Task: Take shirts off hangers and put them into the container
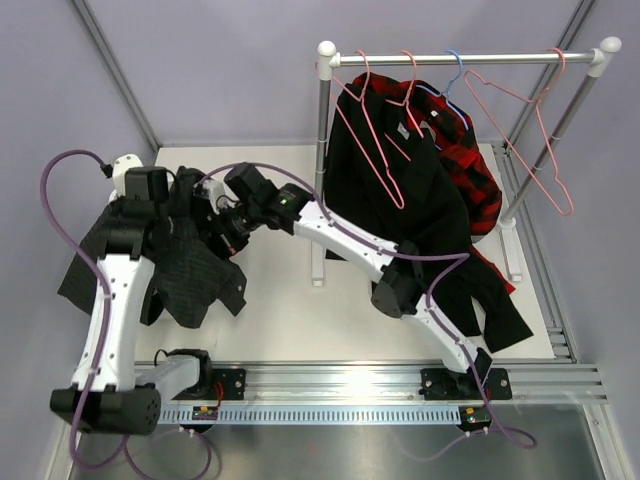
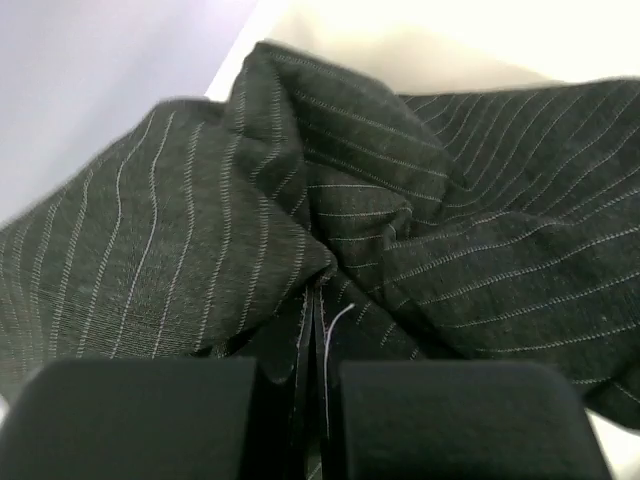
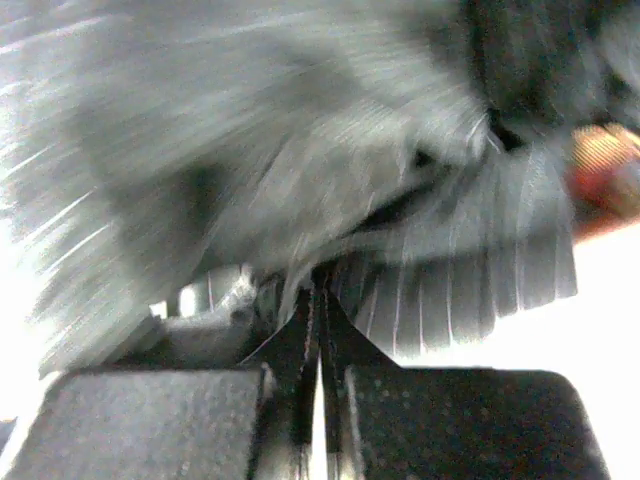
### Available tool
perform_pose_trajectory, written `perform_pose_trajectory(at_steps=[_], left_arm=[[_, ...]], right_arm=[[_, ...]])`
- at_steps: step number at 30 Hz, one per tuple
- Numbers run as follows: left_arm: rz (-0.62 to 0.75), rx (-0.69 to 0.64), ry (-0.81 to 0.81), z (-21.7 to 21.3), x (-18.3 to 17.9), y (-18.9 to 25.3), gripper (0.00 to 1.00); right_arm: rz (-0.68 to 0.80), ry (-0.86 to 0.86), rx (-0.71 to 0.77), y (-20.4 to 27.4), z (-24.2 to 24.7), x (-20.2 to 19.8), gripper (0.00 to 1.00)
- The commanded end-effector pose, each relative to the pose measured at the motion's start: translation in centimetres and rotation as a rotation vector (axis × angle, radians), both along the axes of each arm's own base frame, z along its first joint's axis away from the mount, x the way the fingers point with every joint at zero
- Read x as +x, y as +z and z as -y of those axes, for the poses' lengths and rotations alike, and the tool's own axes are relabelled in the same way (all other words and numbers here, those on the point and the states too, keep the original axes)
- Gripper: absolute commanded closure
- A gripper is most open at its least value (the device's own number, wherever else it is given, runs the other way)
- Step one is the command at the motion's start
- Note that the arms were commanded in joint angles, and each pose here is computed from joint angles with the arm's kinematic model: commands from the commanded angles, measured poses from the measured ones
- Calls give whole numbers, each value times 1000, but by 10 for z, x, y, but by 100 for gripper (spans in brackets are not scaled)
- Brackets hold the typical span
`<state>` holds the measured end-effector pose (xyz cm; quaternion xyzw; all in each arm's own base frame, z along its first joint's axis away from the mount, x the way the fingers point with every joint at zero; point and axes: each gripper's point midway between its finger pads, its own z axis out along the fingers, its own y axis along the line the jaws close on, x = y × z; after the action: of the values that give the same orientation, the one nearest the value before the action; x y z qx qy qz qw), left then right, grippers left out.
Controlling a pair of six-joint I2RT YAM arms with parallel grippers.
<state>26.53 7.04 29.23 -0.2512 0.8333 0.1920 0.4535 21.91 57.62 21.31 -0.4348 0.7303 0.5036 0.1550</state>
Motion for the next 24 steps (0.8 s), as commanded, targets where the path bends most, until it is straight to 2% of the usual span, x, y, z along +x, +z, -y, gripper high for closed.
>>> perform_pose_trajectory(at_steps=[1,7,10,11,12,13,14,15,16,19,21,24], left_arm=[[-62,-196,-52,5,33,-40,100],[-173,-345,-125,21,64,-70,100],[-261,-447,-171,38,69,-110,100],[-288,-491,-189,45,69,-123,100],[-346,-615,-214,58,64,-149,100],[-368,-661,-223,64,61,-160,100],[-357,-709,-231,65,62,-168,100],[-397,-752,-175,65,45,-188,100],[-391,-778,-153,64,38,-195,100],[-324,-860,-62,49,21,-203,100],[-281,-887,-28,41,17,-203,100],[-294,-902,0,38,9,-213,100]], right_arm=[[200,-169,-36,65,39,13,100],[332,-375,-94,116,104,22,100],[372,-418,-14,172,146,1,100],[379,-422,3,184,156,-5,100],[391,-426,24,196,166,-11,100],[418,-447,77,225,185,-20,100],[423,-450,77,232,197,-27,100],[435,-453,95,242,208,-32,100],[453,-467,141,263,226,-42,100],[467,-478,198,283,258,-62,100],[472,-492,219,288,271,-69,100],[473,-520,235,287,291,-78,100]])
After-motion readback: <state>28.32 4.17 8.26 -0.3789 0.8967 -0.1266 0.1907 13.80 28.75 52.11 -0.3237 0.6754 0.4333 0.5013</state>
